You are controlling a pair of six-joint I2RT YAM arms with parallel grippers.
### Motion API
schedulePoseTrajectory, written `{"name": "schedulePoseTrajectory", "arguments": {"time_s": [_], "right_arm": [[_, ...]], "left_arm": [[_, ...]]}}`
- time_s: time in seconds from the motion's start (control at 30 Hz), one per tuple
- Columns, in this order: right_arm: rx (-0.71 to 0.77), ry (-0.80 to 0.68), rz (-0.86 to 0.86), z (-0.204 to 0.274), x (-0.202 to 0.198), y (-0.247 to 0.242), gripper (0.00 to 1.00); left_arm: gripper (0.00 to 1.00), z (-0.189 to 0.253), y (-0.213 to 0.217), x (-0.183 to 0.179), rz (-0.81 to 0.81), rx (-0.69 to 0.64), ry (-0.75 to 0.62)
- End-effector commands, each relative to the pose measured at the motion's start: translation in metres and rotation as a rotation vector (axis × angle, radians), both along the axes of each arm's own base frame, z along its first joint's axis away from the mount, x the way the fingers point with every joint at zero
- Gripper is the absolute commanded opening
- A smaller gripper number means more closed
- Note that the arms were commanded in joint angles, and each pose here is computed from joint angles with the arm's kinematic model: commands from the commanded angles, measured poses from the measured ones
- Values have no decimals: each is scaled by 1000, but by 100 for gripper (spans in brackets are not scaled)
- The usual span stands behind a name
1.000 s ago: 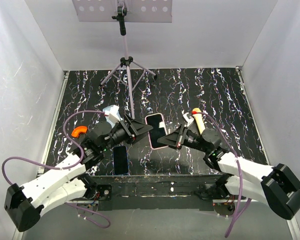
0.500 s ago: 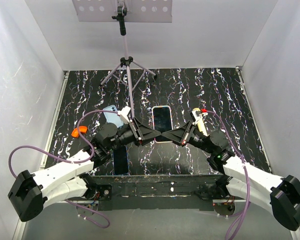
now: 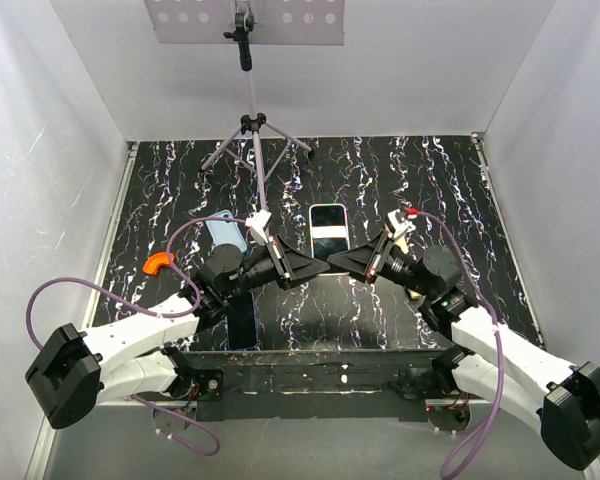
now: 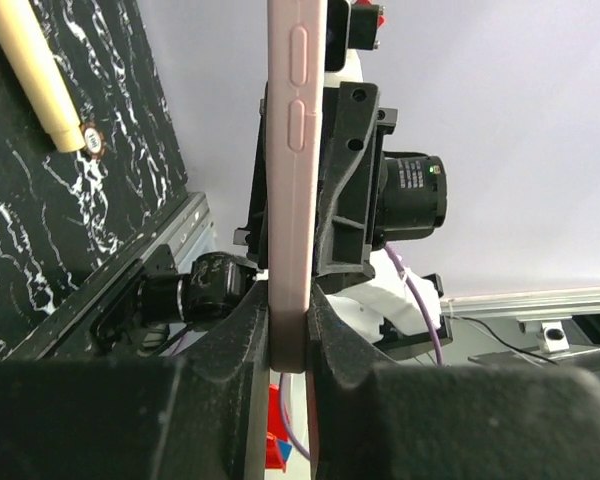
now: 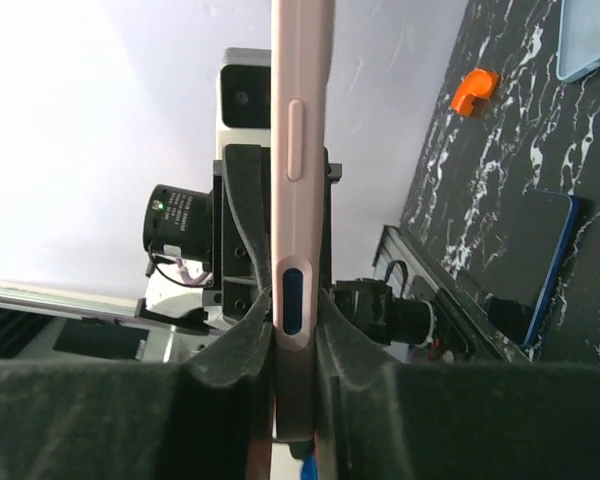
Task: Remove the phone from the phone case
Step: Pick up the phone at the center of the board.
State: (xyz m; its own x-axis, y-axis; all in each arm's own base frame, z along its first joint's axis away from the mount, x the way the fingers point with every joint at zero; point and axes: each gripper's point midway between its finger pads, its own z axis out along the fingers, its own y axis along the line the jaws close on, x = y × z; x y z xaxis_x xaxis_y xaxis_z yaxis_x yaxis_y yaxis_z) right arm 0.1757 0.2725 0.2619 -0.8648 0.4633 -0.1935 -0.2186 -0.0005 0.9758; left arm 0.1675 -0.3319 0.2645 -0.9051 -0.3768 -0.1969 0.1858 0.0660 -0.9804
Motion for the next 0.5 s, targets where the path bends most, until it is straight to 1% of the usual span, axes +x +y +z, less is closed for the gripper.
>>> {"name": "schedulePoseTrajectory", "arguments": {"time_s": [0.0,0.03,0.1,0.2,0.3,0.47], "right_arm": [[-113,-126,46,30,8,-11,35],[-152,-137,75,30,9,-14,43],[-207,-160,186,28,4,-17,45],[-227,-179,281,31,6,-24,46],[-206,-208,415,37,-2,-23,46],[-214,-289,489,46,-7,-25,45]], "left_arm": [[0,29,-6,-16,-93,-43,-119],[0,29,-7,-19,-118,-43,-138],[0,29,-11,-29,-191,-43,-158],[0,26,-14,-40,-267,-42,-171],[0,24,-14,-47,-312,-38,-188],[0,25,-12,-56,-364,-34,-215]]}}
